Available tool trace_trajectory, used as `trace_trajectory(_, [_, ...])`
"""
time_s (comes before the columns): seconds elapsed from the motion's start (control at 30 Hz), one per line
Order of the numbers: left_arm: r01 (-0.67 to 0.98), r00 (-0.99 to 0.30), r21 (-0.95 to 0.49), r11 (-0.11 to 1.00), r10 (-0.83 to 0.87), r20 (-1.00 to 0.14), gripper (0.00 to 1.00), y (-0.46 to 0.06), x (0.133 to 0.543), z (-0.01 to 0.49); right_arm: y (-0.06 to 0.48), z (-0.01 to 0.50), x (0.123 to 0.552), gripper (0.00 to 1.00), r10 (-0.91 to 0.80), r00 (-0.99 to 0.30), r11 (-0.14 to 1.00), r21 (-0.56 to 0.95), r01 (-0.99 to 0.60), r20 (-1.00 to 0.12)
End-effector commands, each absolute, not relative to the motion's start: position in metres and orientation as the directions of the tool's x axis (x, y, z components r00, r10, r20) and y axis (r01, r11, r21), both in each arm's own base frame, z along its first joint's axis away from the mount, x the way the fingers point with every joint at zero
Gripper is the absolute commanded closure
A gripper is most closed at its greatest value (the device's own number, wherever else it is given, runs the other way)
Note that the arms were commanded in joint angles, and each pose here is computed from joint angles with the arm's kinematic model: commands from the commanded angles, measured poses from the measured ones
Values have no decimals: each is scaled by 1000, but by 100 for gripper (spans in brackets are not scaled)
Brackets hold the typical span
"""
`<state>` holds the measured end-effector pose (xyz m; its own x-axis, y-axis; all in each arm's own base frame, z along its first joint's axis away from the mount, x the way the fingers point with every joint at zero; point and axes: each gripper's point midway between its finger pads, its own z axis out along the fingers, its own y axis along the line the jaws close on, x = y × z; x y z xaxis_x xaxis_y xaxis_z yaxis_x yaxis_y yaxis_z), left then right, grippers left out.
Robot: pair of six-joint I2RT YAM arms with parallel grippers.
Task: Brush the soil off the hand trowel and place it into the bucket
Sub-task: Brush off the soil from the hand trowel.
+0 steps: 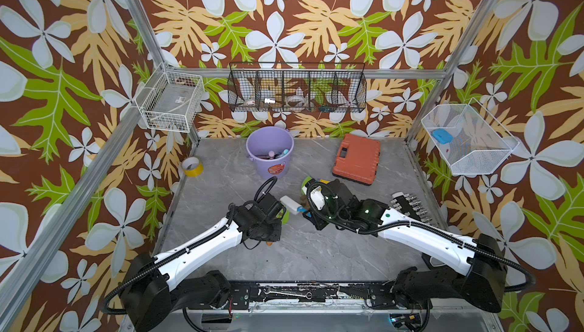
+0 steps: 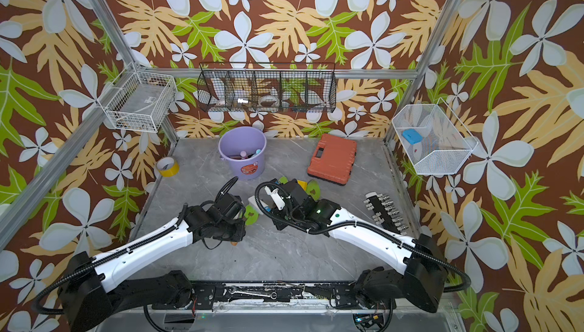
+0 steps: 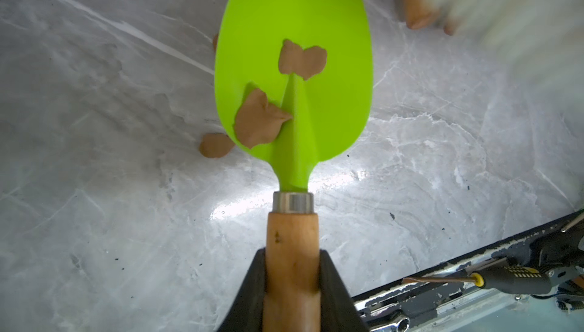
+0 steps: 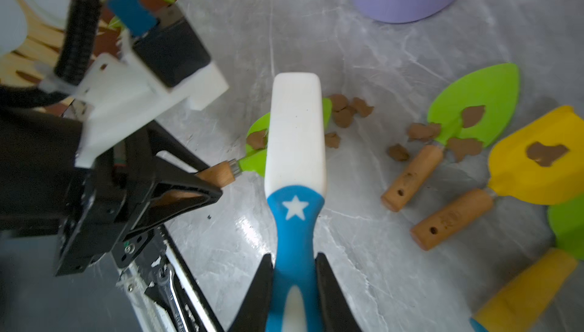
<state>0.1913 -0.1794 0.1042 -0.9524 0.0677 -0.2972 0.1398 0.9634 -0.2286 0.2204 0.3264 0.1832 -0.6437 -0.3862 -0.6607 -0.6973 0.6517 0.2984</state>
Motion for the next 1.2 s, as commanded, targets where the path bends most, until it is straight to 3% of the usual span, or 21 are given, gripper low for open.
trace_trajectory(0.0, [159,-945,-209,965,88,-315,100,-177,193,107,342,184,201,100,-466,-597,556,310,-771,-653])
trace_trajectory(0.13, [165,-942,-210,964,91,-324,100,-176,193,108,356,173,190,100,-520,-583,510,320,-798,-624])
trace_trajectory(0.3, [158,-939,-196,968,86,-333,100,-172,193,110,318,123,237,100,-514,-687,742,136,-657,-513])
trace_trajectory(0.4, [154,-940,-189,970,84,-332,100,-170,193,108,300,131,262,100,-452,-685,814,49,-578,-571])
trace_trajectory(0.57, [150,-942,-181,972,85,-326,100,-169,192,106,327,180,251,100,-379,-612,743,166,-649,-694])
trace_trajectory(0.8, [148,-938,-182,972,80,-338,100,-170,196,110,357,150,209,100,-503,-629,614,266,-743,-593])
trace_trajectory(0.9, [153,-938,-181,972,85,-337,100,-169,195,109,336,125,231,100,-497,-669,709,184,-680,-553])
trace_trajectory(1.0, [154,-939,-180,972,87,-332,100,-168,193,107,310,130,265,100,-388,-695,795,161,-584,-606])
trace_trajectory(1.17, [141,-941,-191,971,72,-330,100,-168,191,107,337,174,253,100,-322,-637,721,255,-645,-701])
